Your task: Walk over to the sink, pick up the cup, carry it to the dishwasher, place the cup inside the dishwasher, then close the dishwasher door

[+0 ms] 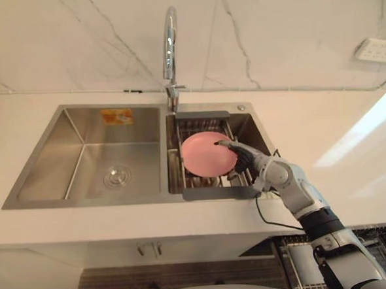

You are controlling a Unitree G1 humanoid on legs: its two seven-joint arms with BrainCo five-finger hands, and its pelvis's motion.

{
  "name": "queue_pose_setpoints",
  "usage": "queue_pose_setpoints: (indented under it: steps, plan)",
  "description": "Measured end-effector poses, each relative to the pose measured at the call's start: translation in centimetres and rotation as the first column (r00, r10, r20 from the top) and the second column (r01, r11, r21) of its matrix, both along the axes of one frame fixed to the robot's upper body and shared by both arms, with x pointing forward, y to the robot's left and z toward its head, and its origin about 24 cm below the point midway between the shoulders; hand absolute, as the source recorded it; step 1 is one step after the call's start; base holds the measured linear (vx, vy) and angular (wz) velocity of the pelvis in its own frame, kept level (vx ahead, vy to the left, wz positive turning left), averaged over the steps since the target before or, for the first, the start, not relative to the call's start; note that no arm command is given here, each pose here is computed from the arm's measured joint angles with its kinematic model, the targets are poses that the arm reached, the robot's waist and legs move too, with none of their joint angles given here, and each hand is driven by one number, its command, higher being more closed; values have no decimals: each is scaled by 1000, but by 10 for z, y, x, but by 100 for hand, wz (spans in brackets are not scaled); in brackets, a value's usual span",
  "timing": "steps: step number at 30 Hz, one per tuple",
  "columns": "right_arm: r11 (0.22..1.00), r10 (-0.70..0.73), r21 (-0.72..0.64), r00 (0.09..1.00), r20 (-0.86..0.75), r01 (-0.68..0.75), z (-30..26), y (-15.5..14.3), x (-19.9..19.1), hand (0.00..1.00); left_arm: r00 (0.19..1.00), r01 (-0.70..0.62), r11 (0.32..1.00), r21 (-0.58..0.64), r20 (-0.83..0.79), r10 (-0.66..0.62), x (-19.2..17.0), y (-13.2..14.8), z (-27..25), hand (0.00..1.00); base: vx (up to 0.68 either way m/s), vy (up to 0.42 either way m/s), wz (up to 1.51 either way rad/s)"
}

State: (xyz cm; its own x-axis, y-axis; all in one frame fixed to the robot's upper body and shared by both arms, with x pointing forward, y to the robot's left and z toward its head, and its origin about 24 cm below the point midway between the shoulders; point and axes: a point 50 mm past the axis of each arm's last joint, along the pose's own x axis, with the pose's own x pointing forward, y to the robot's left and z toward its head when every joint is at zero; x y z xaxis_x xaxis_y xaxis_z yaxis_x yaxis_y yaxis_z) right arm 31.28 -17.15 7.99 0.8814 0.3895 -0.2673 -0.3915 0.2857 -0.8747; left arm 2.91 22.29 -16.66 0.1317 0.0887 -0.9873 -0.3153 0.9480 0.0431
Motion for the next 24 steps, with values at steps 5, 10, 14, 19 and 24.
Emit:
queue_pose_setpoints:
  steps: [5, 10, 14, 19, 24]
  plan:
    - [995, 2, -97, 998, 61, 4, -6, 1, 0, 0, 1000, 22, 1000, 2, 2, -22, 2, 0, 0, 0, 0, 0, 0]
    - [983, -17, -178, 991, 136, 41, -14, -1, 1, 0, 999, 45, 999, 2, 1, -45, 4, -1, 1, 0, -14, -4, 1]
    - [974, -49, -212, 992, 117, 73, -31, -6, 1, 0, 999, 54, 999, 1, 0, -54, 5, -1, 1, 0, -26, -8, 11]
    - [968, -76, -231, 990, 115, 101, -38, -12, 1, 0, 1000, -8, 1000, -27, -5, 8, 3, -2, 1, 0, -10, -5, 10]
    - [961, -105, -243, 986, 128, 134, -42, -14, 3, 0, 1000, -8, 1000, -28, -8, 8, 3, -2, 1, 0, -9, -7, 11]
